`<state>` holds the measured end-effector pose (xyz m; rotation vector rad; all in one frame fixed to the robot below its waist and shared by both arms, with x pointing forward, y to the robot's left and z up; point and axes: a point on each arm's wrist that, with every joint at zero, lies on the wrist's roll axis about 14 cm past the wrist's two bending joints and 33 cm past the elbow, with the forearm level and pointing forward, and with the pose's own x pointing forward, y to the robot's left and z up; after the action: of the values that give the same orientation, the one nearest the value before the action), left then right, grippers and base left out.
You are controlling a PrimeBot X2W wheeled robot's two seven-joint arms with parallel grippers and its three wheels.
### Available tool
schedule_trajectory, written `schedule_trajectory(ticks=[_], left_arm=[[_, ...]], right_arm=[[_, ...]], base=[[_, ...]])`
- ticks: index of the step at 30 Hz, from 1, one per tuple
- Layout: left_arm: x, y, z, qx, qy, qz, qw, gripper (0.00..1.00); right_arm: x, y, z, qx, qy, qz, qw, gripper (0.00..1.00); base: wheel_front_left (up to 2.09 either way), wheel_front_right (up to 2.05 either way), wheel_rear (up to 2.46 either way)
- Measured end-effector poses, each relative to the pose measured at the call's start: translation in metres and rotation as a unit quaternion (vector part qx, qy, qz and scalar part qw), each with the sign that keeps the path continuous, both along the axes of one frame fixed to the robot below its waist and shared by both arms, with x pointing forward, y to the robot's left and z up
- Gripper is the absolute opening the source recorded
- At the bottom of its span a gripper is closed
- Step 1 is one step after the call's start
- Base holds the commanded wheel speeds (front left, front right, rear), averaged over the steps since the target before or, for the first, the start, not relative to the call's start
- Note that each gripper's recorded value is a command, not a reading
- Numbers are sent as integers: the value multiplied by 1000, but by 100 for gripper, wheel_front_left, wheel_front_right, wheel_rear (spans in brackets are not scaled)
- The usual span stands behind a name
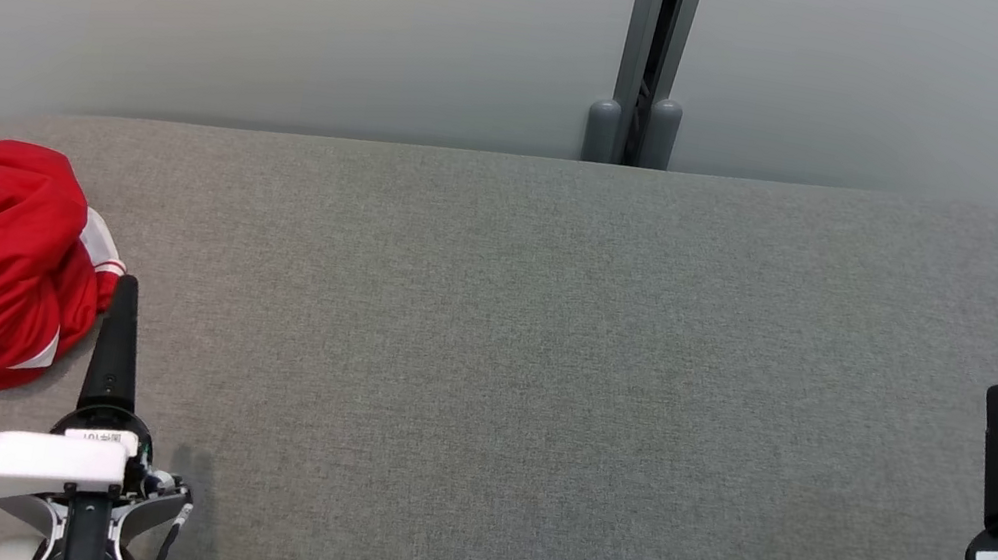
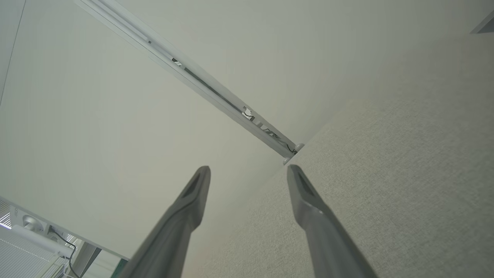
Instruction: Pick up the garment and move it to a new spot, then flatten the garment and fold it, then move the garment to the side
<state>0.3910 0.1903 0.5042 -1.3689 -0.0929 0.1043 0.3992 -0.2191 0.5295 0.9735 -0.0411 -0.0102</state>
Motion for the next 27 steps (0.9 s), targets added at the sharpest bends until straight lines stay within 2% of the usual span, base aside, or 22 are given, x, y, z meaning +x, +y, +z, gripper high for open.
schedule_trajectory(ticks=[8,13,20,27], left_arm=[[2,15,26,74,-36,20,996,100],[2,12,46,143,-59,21,988,100],[0,-9,60,254,-63,8,965,100],[-4,-30,56,348,-46,-4,936,100]], right_arm=[[7,15,22,-103,-33,15,994,100],[9,21,34,-146,-53,14,988,100],[10,28,43,-191,-72,10,979,100],[10,43,46,-240,-86,21,967,100]], base=[[0,0,0],[0,0,0],[0,0,0],[0,0,0]])
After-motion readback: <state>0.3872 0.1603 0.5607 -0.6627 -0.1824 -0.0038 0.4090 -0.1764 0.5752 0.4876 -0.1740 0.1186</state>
